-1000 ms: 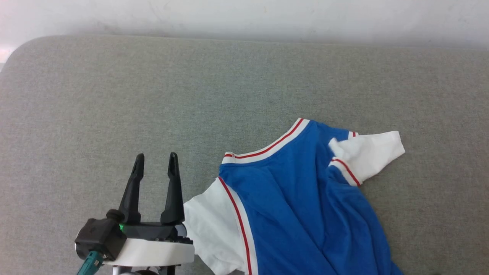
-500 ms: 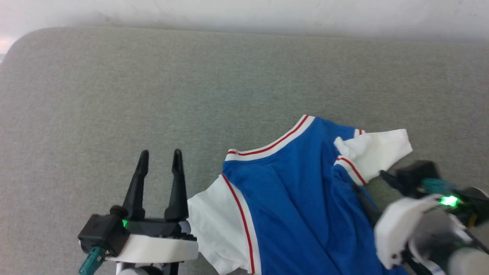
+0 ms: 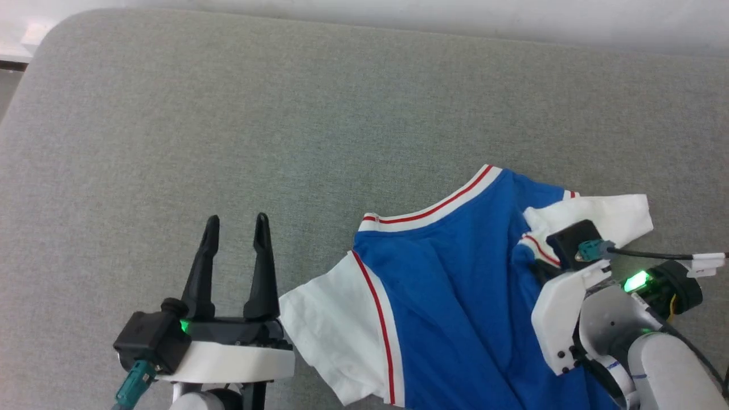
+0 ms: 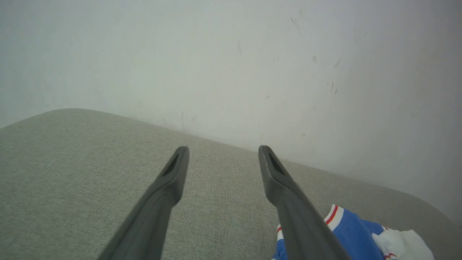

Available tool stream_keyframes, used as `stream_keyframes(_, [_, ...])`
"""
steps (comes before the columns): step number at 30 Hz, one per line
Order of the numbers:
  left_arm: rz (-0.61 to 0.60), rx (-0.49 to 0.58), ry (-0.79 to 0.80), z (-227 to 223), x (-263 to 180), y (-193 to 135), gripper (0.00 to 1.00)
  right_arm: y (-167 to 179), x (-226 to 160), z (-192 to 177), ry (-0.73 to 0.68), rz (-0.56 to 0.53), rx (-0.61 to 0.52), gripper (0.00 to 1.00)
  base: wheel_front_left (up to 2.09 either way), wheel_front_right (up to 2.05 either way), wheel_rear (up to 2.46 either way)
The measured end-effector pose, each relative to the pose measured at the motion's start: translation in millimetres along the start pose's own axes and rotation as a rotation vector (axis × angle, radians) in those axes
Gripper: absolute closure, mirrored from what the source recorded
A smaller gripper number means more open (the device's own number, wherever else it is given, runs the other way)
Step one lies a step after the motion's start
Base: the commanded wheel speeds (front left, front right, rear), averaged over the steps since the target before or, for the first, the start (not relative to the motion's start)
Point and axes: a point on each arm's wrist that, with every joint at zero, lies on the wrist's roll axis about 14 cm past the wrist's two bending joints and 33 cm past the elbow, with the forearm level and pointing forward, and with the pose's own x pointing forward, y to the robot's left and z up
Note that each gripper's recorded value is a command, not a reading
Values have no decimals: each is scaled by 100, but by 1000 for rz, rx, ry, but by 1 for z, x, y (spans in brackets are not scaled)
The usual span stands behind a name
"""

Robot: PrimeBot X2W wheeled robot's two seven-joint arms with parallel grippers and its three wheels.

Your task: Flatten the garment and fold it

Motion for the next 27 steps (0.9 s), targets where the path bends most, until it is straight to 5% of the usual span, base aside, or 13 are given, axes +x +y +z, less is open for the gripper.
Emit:
stream_keyframes(13, [-69,-27,8,-6,9,-23,0,-87,-54,25,-233,-276,173,100,0,0,0])
stream_keyframes(21, [-93,-27,17,-11,12,-29,0,-128,-109,-93,-45,-524,427,100,0,0,0])
stream_keyframes(22, [-92,-26,19,-12,13,-28,0,-127,-113,-112,4,-537,450,65,0,0,0])
stream_keyframes(23, [-94,-27,20,-13,13,-29,0,-126,-117,-131,48,-544,484,10,0,0,0])
stream_keyframes(24, [-95,-27,22,-13,13,-29,0,-123,-119,-146,83,-543,515,0,0,0,0])
stream_keyframes(27, [-106,-21,26,-15,14,-31,0,-120,-122,-165,113,-551,550,0,0,0,0])
